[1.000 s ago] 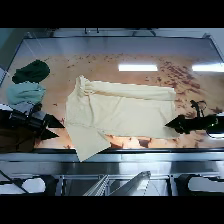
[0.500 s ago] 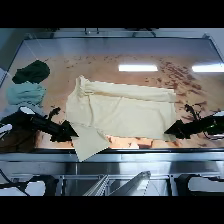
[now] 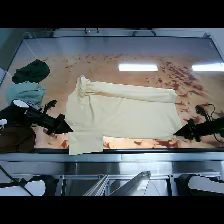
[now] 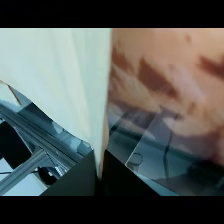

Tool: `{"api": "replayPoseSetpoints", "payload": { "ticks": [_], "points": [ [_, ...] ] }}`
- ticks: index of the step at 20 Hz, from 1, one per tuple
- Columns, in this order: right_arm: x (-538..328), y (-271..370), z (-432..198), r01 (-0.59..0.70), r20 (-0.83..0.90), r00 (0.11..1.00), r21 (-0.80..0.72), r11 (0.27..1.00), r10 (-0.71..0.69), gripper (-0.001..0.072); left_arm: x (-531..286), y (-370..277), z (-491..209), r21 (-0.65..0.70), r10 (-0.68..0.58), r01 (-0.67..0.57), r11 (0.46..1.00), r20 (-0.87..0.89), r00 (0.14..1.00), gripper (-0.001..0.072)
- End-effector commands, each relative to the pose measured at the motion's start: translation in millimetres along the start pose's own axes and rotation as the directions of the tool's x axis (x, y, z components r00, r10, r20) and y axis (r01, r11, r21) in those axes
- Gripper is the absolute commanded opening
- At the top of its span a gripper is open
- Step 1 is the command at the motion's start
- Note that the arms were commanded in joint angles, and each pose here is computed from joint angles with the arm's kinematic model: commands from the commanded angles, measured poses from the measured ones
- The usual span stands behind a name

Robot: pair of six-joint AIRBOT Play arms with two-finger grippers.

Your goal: Fold the shirts.

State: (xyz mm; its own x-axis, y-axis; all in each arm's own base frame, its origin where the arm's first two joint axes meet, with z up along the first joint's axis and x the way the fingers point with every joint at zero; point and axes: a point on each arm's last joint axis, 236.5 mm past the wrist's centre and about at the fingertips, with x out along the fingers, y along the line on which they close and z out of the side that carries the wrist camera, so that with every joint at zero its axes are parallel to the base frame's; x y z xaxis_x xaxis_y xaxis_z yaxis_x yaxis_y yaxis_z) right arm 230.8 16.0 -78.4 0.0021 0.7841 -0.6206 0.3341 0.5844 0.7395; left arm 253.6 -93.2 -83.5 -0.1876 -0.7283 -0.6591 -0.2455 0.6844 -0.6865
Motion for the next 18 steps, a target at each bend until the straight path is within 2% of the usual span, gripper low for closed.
{"api": "replayPoseSetpoints", "payload": {
  "ticks": [1, 5, 7, 10, 12, 15, 18],
  "points": [
    [-16.9, 2.2, 1.5, -0.001, 0.048, 0.999, 0.030, 1.000, -0.001, 0.0020, -20.1, -19.6, -11.0, 0.010, -0.131, 0.131, 0.991, -0.017, 0.991, 0.0029],
    [-37.6, -8.4, -3.0, 0.027, 0.090, 0.995, 0.098, 0.995, -0.036, 0.0020, -51.2, -16.8, -9.4, 0.017, -0.129, 0.128, 0.992, 0.091, 0.987, 0.0030],
    [-41.9, -1.6, 1.5, -0.001, 0.125, 0.992, 0.105, 0.995, -0.012, 0.0020, -61.4, -26.0, -7.8, -0.011, -0.188, 0.192, 0.981, 0.153, 0.970, 0.0032],
    [-53.0, 49.4, 39.3, -0.185, 0.271, 0.946, -0.003, 0.983, 0.179, 0.0019, -87.3, -84.9, 8.8, 0.101, -0.403, 0.390, 0.915, 0.234, 0.885, 0.0031],
    [-63.8, 76.6, 63.6, -0.235, 0.346, 0.905, -0.077, 0.969, 0.247, 0.0019, -105.1, -114.9, 25.1, 0.200, -0.423, 0.380, 0.903, 0.267, 0.866, 0.0031],
    [-73.1, 88.9, 106.0, -0.114, 0.460, 0.872, -0.145, 0.983, 0.169, 0.0020, -122.7, -146.4, 69.3, 0.294, -0.375, 0.282, 0.913, 0.339, 0.863, 0.0031],
    [-88.7, 93.5, 153.0, 0.017, 0.605, 0.792, -0.161, 0.987, 0.084, 0.0020, -123.7, -158.6, 120.9, 0.309, -0.356, 0.252, 0.917, 0.353, 0.865, 0.0029]
  ]
}}
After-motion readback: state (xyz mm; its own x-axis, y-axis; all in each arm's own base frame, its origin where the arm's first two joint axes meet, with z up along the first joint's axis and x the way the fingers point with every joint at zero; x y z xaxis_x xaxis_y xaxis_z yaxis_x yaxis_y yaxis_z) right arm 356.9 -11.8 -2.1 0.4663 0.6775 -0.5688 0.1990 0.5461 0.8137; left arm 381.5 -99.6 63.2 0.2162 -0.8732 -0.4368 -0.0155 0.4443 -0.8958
